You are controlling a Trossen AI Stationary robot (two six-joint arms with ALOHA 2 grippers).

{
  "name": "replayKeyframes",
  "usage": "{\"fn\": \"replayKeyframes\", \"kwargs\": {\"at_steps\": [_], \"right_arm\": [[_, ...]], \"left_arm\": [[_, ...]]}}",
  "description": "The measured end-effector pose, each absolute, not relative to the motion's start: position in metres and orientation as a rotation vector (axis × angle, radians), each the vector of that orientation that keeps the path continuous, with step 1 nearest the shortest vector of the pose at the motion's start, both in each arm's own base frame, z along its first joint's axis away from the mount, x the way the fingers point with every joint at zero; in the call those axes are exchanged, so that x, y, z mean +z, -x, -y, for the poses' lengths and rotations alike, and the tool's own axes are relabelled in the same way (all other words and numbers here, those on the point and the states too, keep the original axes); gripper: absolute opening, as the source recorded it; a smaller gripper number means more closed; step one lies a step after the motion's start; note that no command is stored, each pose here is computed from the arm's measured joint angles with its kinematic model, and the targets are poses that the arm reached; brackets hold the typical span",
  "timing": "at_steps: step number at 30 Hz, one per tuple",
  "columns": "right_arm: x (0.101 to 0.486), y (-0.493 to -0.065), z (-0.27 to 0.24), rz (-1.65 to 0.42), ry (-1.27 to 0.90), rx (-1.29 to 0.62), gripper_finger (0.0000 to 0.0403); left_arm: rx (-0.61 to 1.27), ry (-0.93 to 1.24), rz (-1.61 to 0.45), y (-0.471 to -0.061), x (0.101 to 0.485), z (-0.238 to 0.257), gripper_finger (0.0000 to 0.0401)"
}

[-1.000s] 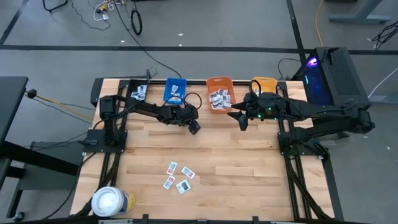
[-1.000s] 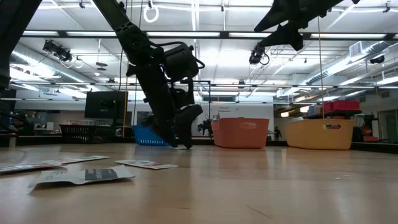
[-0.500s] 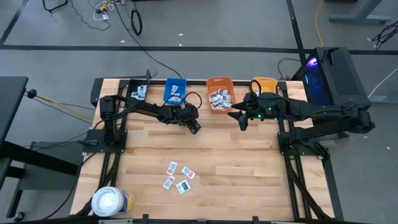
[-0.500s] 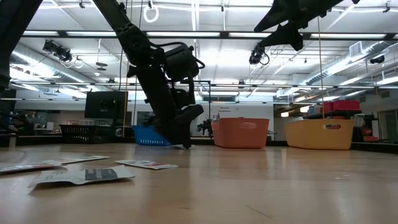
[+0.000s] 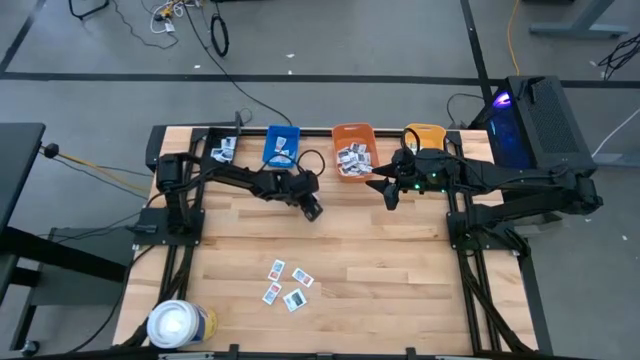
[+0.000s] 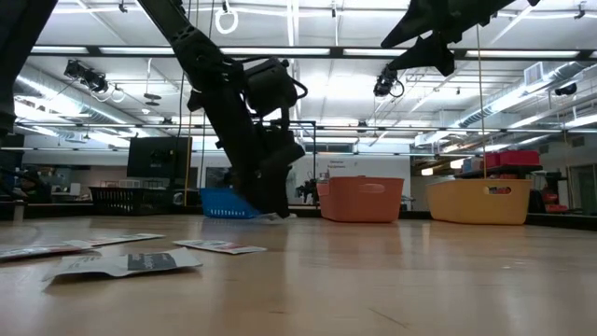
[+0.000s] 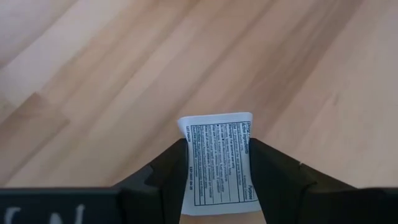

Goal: Pick & Place First Aid Supplies
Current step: Put the alcohol pad into the black bin

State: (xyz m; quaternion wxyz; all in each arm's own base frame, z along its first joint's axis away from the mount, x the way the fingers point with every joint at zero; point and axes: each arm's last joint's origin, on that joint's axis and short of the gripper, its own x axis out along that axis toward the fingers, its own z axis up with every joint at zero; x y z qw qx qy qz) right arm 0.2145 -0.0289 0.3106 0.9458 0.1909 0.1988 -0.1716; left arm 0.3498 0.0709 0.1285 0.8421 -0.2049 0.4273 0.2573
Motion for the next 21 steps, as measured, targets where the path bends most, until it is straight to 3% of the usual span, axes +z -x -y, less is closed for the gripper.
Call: {"fn": "replayKeyframes", "kwargs": {"at_steps": [21], "right_arm": [[0.311, -0.215, 0.029, -0.407, -0.39, -0.342, 0.0229]], "left_arm": [[0.421, 0.487, -0.848, -0.366, 0.149, -0.071, 0.0169]]}}
